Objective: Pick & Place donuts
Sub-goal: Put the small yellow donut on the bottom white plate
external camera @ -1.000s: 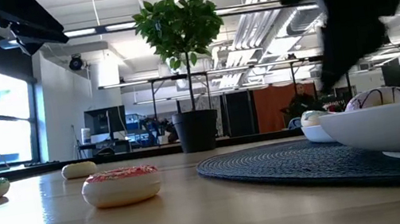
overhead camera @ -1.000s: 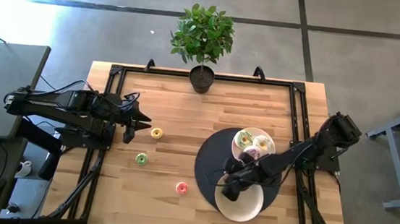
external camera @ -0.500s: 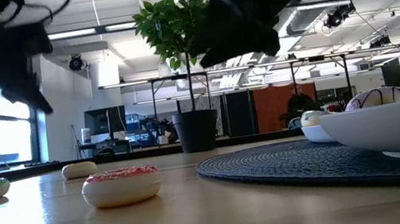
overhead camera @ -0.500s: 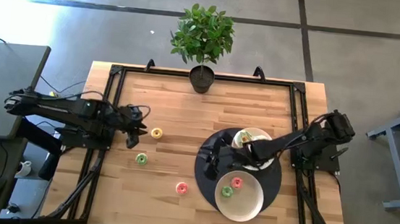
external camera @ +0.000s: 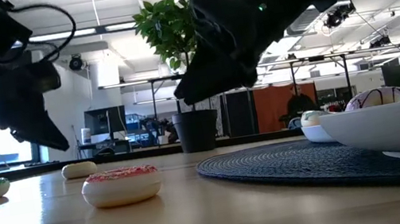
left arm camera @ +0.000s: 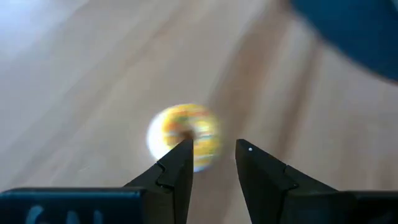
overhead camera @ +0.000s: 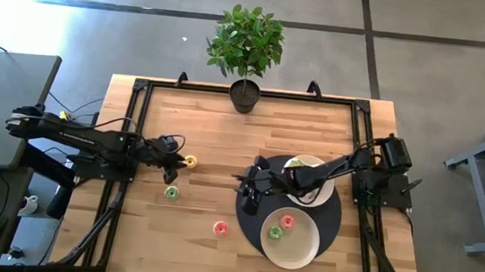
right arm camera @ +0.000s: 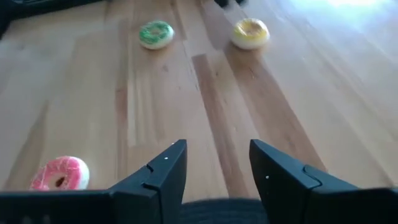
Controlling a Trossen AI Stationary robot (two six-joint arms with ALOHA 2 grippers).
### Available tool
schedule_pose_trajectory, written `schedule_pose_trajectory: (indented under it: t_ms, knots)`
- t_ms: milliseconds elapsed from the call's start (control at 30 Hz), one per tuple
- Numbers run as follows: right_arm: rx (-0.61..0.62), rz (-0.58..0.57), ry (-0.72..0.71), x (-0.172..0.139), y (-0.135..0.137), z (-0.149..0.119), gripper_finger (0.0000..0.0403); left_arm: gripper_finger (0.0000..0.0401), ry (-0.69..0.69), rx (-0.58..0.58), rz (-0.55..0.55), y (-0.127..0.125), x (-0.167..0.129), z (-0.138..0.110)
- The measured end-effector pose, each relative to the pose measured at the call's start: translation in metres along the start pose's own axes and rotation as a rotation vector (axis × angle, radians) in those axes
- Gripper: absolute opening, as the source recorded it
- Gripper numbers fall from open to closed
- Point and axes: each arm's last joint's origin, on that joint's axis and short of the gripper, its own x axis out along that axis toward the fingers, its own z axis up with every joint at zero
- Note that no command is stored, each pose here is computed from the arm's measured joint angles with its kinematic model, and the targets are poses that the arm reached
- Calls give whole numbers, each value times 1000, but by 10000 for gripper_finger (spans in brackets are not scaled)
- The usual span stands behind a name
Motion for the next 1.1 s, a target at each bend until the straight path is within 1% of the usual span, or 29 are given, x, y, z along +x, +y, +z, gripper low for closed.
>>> schedule_pose_trajectory:
  t_ms: [100,167,433,700,867,1100]
  knots:
    - [-47,24,-54,-1,2,5,162,119,-5,-58,117,5,5,-5]
    - [-63,40,-81,-1,4,9,156,119,-14,-71,163,6,7,-5]
    - [-72,73,-94,-1,5,10,136,119,17,-158,217,6,18,-9]
    - [-66,73,-94,-1,5,10,133,119,10,-186,220,5,25,-9]
    - [-54,73,-93,-1,5,10,134,119,-33,-227,177,2,25,-4]
    - [-43,74,-92,-1,5,10,133,119,-51,-237,151,0,25,-2]
